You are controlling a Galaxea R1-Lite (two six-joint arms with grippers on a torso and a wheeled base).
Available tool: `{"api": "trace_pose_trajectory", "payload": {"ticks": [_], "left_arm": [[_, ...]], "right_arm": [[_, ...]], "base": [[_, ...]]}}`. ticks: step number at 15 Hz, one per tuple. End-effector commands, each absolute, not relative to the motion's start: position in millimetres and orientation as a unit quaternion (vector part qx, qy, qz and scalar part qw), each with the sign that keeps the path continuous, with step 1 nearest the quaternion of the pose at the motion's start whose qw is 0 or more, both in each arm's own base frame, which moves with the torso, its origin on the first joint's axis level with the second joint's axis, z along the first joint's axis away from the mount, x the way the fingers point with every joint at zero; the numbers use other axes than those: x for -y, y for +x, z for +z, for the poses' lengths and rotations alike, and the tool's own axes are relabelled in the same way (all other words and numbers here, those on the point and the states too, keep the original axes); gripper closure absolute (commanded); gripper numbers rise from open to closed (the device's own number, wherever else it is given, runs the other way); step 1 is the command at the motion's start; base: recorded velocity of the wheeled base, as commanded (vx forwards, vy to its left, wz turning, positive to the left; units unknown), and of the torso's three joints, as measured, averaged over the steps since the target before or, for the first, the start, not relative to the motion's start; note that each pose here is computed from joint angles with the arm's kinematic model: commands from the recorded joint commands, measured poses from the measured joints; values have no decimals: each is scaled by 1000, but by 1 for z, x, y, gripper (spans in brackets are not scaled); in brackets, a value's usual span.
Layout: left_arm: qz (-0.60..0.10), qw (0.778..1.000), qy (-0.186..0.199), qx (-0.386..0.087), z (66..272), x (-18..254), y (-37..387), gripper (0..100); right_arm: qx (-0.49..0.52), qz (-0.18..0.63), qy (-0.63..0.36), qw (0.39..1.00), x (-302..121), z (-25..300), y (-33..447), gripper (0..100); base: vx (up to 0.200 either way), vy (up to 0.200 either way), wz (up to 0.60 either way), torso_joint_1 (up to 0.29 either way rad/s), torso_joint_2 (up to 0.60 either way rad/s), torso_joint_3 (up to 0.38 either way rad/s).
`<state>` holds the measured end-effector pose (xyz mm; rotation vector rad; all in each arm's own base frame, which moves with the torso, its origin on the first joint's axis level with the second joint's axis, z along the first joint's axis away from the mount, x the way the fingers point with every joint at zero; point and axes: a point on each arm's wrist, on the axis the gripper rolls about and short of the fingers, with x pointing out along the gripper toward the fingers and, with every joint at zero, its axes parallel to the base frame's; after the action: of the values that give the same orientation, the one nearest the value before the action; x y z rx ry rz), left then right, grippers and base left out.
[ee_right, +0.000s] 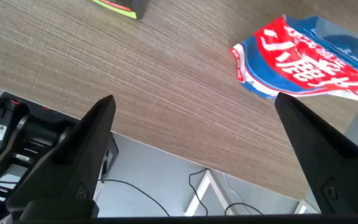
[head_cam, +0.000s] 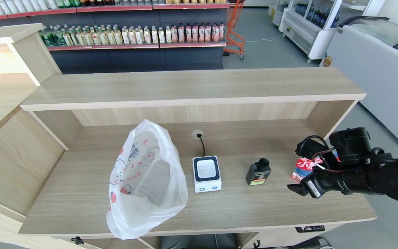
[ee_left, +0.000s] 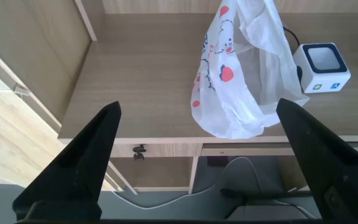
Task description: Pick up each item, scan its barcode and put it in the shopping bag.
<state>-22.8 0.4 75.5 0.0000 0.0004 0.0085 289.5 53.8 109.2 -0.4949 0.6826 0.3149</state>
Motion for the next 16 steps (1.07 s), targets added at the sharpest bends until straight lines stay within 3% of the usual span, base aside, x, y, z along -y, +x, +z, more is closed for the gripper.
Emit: {"api": "trace_pose_trajectory", "payload": {"ticks": [1,7,16], "left_arm": [[5,1000,0,0,75,0,-23,0],[5,1000,0,0,75,0,-23,0],[5,1000,0,0,75,0,-23,0]], "right_arm": [[-332,187,-247,891,-75,87,308,0],[-296,219,-314,875,-95,74,346,0],[-265,257,-319,873,-134,61,373,0]], "base": [[0,0,0,0,0,0],[0,0,0,0,0,0],[0,0,0,0,0,0]]}}
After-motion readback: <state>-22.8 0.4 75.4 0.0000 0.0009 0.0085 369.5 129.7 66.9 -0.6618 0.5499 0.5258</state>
